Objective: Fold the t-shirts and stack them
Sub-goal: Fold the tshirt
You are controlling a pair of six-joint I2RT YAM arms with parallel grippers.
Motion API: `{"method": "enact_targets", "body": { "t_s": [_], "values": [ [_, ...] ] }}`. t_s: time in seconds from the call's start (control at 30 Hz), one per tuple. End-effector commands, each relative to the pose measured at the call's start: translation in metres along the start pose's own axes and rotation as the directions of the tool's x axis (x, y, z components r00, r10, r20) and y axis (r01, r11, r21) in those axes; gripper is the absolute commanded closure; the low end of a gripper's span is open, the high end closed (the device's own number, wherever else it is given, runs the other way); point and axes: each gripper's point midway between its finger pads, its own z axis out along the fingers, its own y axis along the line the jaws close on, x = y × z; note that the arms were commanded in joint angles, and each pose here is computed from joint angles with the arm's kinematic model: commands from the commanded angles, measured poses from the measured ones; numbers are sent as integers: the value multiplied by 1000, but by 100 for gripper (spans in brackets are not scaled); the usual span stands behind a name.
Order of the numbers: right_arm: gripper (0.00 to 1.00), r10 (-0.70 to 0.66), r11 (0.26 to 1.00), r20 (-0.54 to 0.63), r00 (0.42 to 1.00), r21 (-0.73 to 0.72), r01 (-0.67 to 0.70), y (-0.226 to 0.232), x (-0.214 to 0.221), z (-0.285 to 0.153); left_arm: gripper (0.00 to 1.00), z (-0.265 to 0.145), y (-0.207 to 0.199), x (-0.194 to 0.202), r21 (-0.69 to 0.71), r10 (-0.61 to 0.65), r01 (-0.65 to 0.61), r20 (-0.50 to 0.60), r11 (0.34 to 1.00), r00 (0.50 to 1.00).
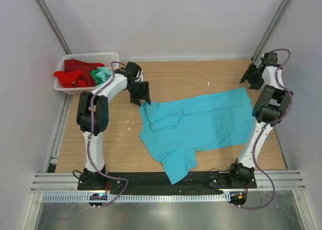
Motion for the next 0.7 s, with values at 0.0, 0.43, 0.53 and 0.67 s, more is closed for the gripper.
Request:
{"method": "enact_targets", "body": {
  "t_s": [0.0, 0.43, 0.53, 0.67],
  "values": [
    [36, -54, 998, 3, 999, 16, 54, -4, -5, -5, 40, -2, -5, -4, 43, 30, -31, 11, 999, 999],
    [43, -55, 998, -39, 998, 6, 56, -6, 11, 15, 66, 17, 13, -4, 6, -33, 34, -23, 999, 999],
    [46, -53, 999, -56, 997, 8, 54, -6, 16, 21, 71, 16, 17, -8, 4, -52, 52, -12, 999, 999],
    [56, -41, 999, -63, 997, 2, 41, -2, 21, 29, 79, 18, 22, -13, 11, -77, 77, -6, 997, 997]
  ]
}}
